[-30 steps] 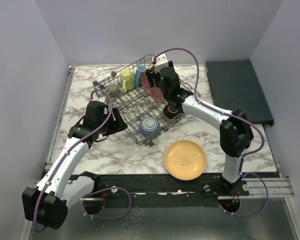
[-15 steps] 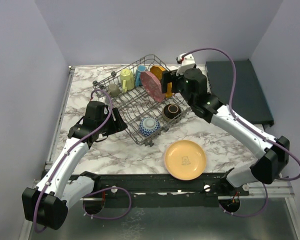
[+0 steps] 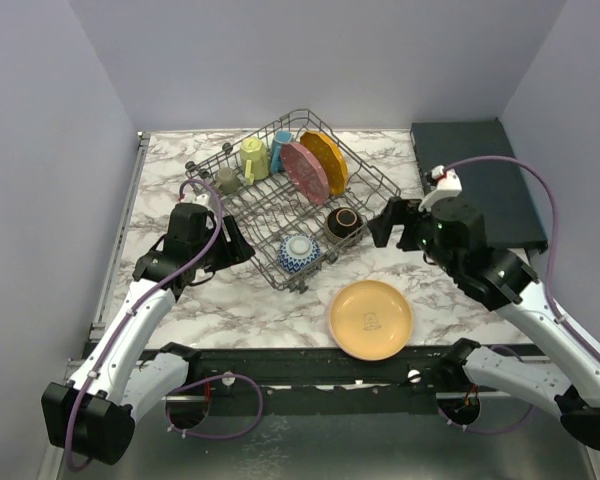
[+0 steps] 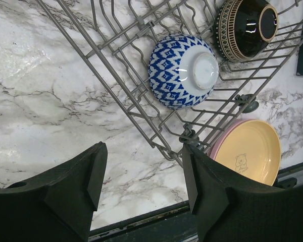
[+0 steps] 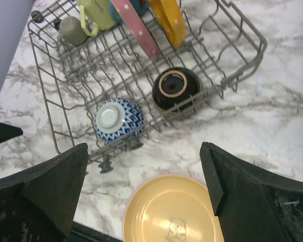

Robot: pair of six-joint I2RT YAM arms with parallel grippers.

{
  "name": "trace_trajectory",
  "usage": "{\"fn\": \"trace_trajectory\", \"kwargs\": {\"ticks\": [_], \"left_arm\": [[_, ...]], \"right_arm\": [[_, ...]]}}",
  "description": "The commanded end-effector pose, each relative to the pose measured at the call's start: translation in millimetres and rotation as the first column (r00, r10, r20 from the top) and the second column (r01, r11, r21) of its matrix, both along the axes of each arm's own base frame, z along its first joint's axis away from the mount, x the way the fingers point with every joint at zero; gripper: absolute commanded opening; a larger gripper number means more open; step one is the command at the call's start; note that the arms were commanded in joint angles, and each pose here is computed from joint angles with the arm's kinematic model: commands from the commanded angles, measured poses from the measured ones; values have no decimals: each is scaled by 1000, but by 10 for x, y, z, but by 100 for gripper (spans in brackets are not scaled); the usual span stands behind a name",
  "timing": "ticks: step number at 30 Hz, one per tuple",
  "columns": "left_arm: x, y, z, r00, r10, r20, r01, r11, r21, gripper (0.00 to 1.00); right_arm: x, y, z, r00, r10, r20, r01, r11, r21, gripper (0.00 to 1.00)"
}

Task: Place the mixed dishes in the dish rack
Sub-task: Insert the plate into the dish rack, then pick up the plate at the center of the board.

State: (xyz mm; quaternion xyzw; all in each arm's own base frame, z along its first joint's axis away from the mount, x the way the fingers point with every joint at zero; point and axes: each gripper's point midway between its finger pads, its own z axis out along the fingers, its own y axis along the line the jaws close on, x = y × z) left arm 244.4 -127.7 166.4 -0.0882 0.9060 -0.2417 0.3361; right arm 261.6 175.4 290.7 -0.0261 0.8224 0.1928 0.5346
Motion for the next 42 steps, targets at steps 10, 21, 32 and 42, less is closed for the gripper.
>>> {"fn": "trace_trajectory", "kwargs": {"ticks": [10, 21, 32, 42], "left_arm": [[-28, -32, 80, 999, -25, 42, 26, 999, -22, 67], [-86, -104, 110, 997, -54, 56, 55, 998, -25, 67], [-101, -121, 136, 996, -62, 66, 64, 998, -30, 67], [-124, -149, 157, 995, -73, 71, 76, 996, -40, 67]], "right_arm": [[-925, -641, -814, 855, -246, -457, 270, 963, -12, 100], [-1340, -650, -1310, 746, -209, -632, 217, 974, -65, 96], [-1483, -649, -1773, 646, -253, -720, 246, 962, -117, 73], [-1535, -693, -2077, 554, -341, -759, 311, 931, -191, 63]]}}
